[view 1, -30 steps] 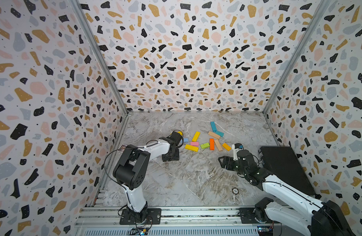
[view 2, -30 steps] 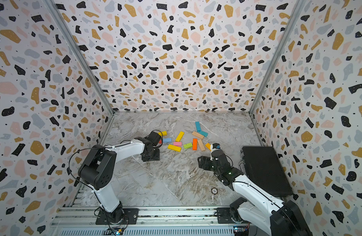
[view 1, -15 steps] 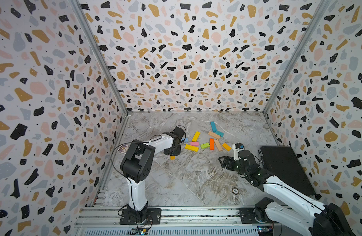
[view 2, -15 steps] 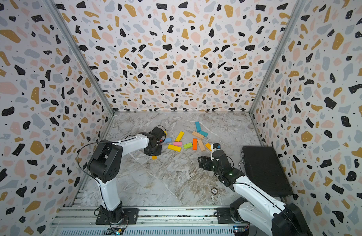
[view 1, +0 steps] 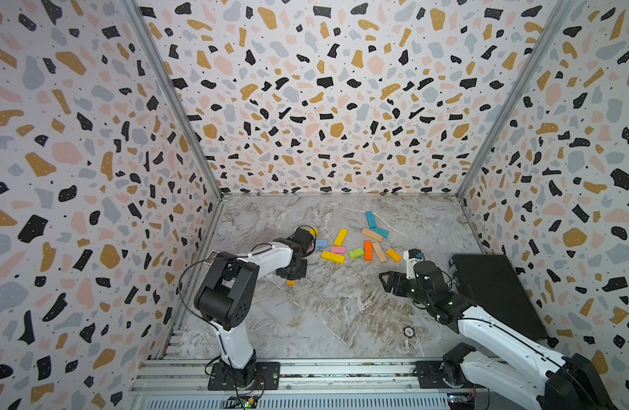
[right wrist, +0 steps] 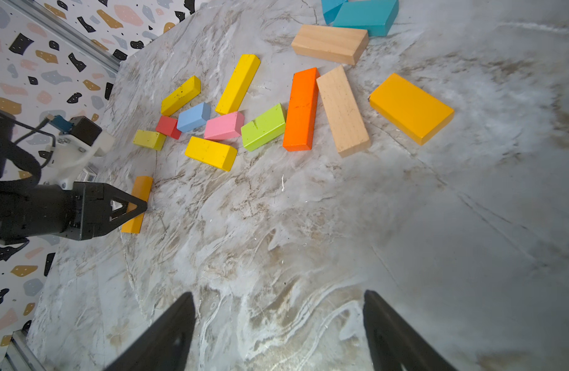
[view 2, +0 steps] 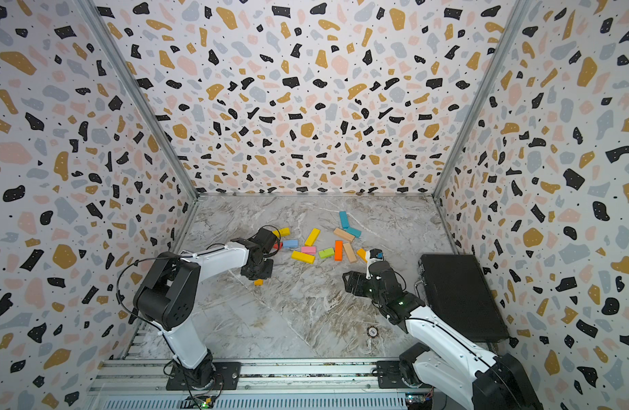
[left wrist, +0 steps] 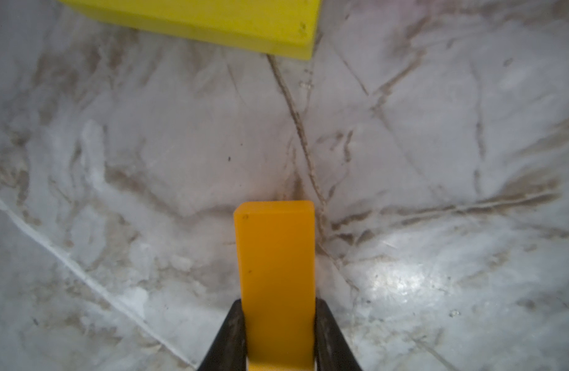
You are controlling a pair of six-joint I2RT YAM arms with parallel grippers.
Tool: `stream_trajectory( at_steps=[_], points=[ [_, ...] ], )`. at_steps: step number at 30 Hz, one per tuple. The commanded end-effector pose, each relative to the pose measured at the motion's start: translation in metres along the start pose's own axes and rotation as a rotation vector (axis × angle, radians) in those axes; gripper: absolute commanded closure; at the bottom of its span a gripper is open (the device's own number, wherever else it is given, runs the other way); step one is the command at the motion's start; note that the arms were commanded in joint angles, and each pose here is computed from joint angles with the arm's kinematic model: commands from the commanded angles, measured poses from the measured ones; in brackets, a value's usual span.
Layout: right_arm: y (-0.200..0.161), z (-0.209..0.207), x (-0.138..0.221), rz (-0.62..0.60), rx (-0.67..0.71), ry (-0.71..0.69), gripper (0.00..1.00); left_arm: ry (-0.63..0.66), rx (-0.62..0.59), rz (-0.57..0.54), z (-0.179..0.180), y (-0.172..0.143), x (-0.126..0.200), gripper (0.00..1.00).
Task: Assemble the letter h with building blocks
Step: Adjust the building block at the center of the board.
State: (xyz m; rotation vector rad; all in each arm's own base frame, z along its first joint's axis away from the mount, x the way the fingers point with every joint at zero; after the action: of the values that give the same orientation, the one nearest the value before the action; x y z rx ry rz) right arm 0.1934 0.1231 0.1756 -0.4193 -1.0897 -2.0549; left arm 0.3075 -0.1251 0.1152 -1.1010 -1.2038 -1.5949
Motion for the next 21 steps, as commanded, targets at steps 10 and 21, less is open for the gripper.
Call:
stream_trajectory(
  at_steps=[10,21],
  points=[
    [0.0,0.002,0.003,-0.015,-0.003,0.021,0.16,0.057,0.011,0.017,0.005,-0.004,-0.011,0.41],
    [0.0,0.001,0.003,-0.02,-0.006,0.013,0.16,0.015,0.045,-0.033,0.003,0.014,0.009,0.24]
  ],
)
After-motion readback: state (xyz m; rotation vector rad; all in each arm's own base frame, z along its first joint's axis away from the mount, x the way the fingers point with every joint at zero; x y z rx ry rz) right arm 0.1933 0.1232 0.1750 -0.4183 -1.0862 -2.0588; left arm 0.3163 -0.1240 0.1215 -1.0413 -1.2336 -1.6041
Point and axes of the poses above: each gripper's point midway between its finger pads, its own x axis back along the fingers, its own z axis along the line the jaws close on, y = z × x, the point moved 10 cm from there along x, back along the fingers, and after that the axes turned 7 degrees about -x, right-handed, at the moved point
